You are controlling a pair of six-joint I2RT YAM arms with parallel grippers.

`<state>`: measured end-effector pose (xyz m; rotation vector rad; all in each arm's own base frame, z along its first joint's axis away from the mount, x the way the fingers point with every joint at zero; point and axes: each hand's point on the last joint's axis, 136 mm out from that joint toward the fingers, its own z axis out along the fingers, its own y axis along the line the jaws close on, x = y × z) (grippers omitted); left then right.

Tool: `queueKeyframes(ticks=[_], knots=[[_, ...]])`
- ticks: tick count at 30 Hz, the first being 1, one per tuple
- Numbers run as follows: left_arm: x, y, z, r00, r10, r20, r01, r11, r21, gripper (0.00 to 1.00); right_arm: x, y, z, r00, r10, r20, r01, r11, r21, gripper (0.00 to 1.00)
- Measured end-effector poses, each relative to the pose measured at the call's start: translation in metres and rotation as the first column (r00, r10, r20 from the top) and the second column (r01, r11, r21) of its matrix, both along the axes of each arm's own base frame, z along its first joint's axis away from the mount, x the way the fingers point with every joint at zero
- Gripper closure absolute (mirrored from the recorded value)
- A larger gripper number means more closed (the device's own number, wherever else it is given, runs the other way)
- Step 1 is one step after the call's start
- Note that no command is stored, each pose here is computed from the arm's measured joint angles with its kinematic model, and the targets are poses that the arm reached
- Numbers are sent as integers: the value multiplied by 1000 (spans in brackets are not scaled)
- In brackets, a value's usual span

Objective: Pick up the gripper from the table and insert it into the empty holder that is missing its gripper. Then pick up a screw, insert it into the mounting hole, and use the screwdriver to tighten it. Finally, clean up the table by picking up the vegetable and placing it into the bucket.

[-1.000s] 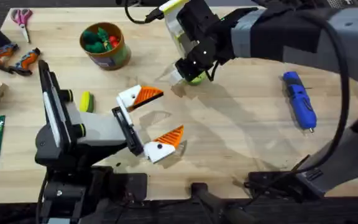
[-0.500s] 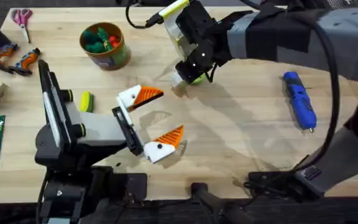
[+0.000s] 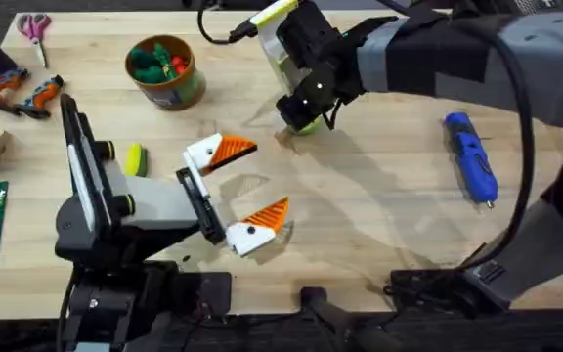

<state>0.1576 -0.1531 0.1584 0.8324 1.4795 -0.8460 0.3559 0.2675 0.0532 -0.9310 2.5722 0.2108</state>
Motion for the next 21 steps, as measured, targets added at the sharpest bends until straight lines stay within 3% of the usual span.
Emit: queueKeyframes(ticks=[5,10,21], knots=[[0,0,0,1000,0,0,0,1000,0,15,0,0,0,1000,0,1,0,1000,-1,766],[0,0,0,1000,0,0,0,1000,0,15,2,2,3,1000,0,9,0,1000,7,978],[0,0,0,1000,0,0,0,1000,0,14,2,2,4,1000,-2,7,2,1000,7,996]])
